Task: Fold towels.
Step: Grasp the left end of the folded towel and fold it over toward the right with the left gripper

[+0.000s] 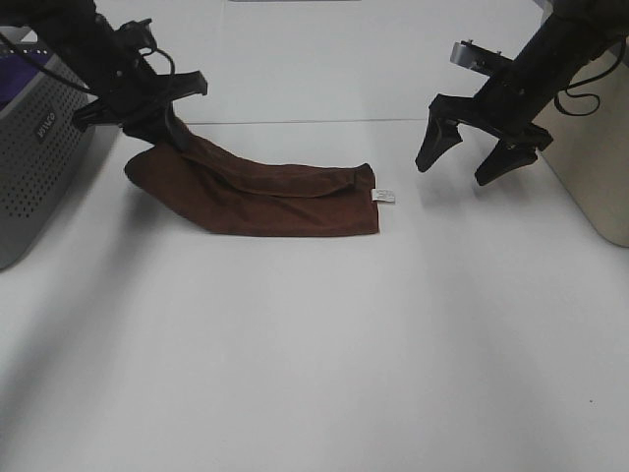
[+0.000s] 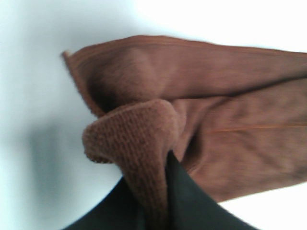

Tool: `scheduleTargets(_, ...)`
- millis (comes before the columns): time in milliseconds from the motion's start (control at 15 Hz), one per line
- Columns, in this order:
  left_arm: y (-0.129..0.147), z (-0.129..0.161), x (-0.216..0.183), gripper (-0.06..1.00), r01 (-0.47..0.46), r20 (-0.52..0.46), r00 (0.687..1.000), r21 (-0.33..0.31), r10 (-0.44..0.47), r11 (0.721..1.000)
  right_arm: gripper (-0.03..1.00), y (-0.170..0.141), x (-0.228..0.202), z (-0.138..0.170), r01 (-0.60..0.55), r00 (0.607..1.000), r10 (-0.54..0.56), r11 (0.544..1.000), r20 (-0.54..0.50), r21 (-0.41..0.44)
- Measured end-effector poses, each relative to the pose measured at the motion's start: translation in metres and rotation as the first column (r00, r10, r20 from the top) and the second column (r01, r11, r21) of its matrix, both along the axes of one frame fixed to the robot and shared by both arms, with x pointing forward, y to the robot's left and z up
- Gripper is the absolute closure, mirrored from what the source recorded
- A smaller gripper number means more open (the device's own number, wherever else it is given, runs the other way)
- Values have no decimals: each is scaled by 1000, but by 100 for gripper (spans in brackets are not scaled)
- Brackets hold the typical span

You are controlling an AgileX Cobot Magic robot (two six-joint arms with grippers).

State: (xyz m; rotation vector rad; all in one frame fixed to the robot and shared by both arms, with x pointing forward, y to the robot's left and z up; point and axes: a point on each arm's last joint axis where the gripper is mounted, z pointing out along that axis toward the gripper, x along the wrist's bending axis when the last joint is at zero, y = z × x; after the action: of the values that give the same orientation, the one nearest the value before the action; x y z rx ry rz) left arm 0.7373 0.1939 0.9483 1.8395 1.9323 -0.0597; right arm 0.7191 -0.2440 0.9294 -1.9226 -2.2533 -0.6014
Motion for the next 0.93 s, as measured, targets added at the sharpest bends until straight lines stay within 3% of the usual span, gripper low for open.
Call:
scheduleTargets(267,-78,24,-10,91,72,76,995,-170,-60,983,6,0,0,0,-1,1000,1,1000,0,-2)
scheduleTargets(600,-150,-6,-21,88,114,163,983,-206,-81,972,6,0,0,0,1,1000,-1,1000,-1,-2)
scheduleTargets(733,-159,-19,-19,77,85,175,983,-220,-47,972,6,0,0,0,10,1000,-10,1000,-4,0)
scheduleTargets(933,-159,-27,-13,47,6,181,983,-258,42,966,6,0,-1,0,21,1000,-21,1000,-22,3)
